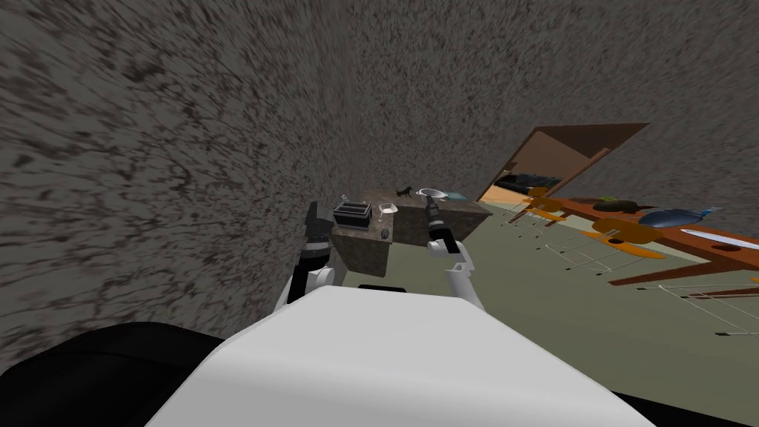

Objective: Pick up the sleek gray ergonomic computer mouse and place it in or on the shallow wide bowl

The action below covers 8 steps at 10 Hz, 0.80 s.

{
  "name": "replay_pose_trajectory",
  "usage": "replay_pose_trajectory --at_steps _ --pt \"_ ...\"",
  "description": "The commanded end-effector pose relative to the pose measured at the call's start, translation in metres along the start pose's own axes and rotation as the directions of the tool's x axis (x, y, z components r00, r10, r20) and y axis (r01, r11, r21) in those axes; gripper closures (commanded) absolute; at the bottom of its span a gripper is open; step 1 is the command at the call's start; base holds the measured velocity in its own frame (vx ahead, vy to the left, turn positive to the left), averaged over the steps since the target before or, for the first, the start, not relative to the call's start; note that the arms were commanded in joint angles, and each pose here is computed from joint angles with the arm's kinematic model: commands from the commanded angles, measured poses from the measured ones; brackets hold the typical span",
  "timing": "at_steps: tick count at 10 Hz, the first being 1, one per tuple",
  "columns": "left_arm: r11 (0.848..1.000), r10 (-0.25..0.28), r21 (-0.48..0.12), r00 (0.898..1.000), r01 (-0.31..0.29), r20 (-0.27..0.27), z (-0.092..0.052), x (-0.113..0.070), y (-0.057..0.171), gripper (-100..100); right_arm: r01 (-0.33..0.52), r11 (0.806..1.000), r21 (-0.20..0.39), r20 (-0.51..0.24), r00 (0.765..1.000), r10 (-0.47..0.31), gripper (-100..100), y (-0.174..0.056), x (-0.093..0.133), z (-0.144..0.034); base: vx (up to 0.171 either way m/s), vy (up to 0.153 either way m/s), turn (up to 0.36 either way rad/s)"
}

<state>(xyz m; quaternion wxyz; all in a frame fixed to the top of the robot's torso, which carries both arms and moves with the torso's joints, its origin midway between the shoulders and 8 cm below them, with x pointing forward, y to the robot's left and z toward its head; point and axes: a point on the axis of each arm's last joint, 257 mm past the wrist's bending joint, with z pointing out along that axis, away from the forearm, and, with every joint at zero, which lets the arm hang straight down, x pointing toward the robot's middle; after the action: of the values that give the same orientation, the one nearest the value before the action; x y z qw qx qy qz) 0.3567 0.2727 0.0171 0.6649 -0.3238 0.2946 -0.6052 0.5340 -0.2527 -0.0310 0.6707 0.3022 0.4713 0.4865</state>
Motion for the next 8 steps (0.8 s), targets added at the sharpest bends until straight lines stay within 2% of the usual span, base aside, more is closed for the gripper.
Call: replay_pose_trajectory --at_steps 1,2,3,4,5,7,8 --pt "1.000 0.000 0.000 1.000 0.000 0.000 0.000 0.000 0.000 0 0.008 1.000 0.024 -0.010 1.000 -0.008 -100 -0.002 0.002 0.013 0.006 -0.066 0.110" --pt "1.000 0.000 0.000 1.000 0.000 0.000 0.000 0.000 0.000 0 0.008 1.000 0.030 -0.011 1.000 -0.008 -100 -0.004 0.002 0.013 -0.001 -0.028 -0.011" --pt "1.000 0.000 0.000 1.000 0.000 0.000 0.000 0.000 0.000 0 0.026 0.997 0.069 -0.024 0.999 -0.024 -100 -0.016 0.005 0.024 0.004 -0.052 0.155" --pt "1.000 0.000 0.000 1.000 0.000 0.000 0.000 0.000 0.000 0 0.025 0.997 0.076 -0.027 0.999 -0.023 -100 -0.015 0.006 0.029 0.009 -0.059 0.123" --pt "1.000 0.000 0.000 1.000 0.000 0.000 0.000 0.000 0.000 0 0.043 0.993 0.110 -0.039 0.998 -0.039 -100 -0.027 0.008 0.037 0.009 -0.082 0.176" --pt "1.000 0.000 0.000 1.000 0.000 0.000 0.000 0.000 0.000 0 0.043 0.991 0.130 -0.046 0.998 -0.038 -100 -0.027 0.010 0.043 -0.006 -0.050 0.051" --pt "1.000 0.000 0.000 1.000 0.000 0.000 0.000 0.000 0.000 0 0.061 0.985 0.161 -0.060 0.997 -0.052 -100 -0.036 0.013 0.055 -0.010 -0.036 0.172"
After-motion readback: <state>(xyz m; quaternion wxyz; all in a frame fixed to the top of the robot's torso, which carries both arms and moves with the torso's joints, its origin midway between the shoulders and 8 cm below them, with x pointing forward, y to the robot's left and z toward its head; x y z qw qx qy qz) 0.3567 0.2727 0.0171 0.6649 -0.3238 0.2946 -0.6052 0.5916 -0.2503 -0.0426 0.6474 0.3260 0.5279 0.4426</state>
